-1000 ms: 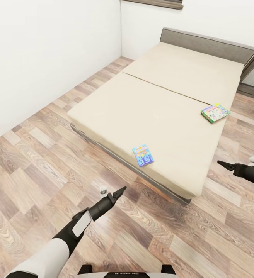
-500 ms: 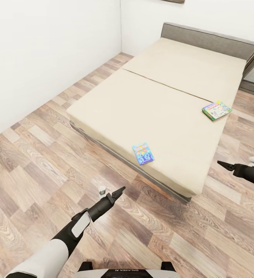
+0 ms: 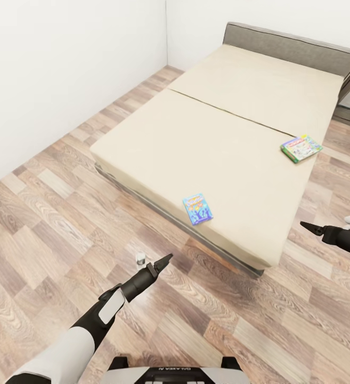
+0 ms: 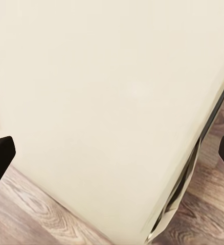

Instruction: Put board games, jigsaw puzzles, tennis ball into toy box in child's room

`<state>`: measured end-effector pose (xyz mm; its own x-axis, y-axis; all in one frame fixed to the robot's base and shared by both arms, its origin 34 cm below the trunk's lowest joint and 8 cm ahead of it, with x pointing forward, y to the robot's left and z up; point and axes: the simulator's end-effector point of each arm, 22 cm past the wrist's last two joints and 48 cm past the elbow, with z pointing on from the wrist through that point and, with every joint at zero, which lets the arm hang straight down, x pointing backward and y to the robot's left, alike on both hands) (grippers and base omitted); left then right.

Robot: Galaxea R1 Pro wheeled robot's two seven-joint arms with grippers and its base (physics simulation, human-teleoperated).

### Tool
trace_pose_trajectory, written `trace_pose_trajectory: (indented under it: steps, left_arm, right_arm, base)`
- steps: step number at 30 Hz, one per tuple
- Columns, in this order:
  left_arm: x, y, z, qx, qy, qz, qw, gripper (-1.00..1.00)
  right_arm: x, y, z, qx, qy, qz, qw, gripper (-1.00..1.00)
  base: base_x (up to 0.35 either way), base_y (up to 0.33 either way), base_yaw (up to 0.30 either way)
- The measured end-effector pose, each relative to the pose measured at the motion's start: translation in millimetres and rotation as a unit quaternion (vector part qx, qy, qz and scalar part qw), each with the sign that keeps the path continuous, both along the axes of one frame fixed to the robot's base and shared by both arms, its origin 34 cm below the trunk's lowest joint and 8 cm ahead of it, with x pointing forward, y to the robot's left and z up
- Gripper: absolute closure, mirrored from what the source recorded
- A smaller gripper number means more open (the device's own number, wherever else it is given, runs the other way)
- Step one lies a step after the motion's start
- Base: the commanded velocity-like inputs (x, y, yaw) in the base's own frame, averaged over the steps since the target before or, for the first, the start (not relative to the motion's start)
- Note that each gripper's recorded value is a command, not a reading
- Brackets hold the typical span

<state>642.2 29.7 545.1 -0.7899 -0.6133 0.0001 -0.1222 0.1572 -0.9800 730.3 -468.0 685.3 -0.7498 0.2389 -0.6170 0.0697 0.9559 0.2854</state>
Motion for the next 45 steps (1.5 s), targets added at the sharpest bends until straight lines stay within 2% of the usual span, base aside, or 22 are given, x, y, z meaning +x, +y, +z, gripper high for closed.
trace_pose_trajectory:
  steps: [18,23,25,32,45]
  left_arm:
    - [19.8,4.0,1.8,-0.001,-0.021,0.001,0.9998,-1.0]
    - [32.0,4.9,8.1,-0.003,-0.036,0.001,0.9994,-1.0]
    - [43.2,5.2,18.0,-0.006,-0.052,0.0,0.9986,-1.0]
    - [56.9,5.4,31.4,-0.014,-0.071,-0.005,0.9974,-1.0]
    - [71.8,14.5,36.6,-0.01,-0.084,-0.011,0.9963,-1.0]
  right_arm:
    - [-3.8,0.0,-16.0,-0.001,0.013,0.0,0.9999,-1.0]
    - [-4.6,0.6,-20.0,-0.001,0.017,0.001,0.9999,-1.0]
    - [-4.2,1.6,-20.0,-0.002,0.016,0.003,0.9999,-1.0]
    - [-3.9,4.1,-22.5,-0.003,0.017,0.007,0.9998,-1.0]
    - [-7.8,9.7,-29.4,0.0,0.026,0.01,0.9996,-1.0]
  base:
    - [0.0,0.0,0.0]
    - [0.0,0.0,0.0]
    - [0.0,0.0,0.0]
    - [0.0,0.0,0.0]
    - [0.0,0.0,0.0]
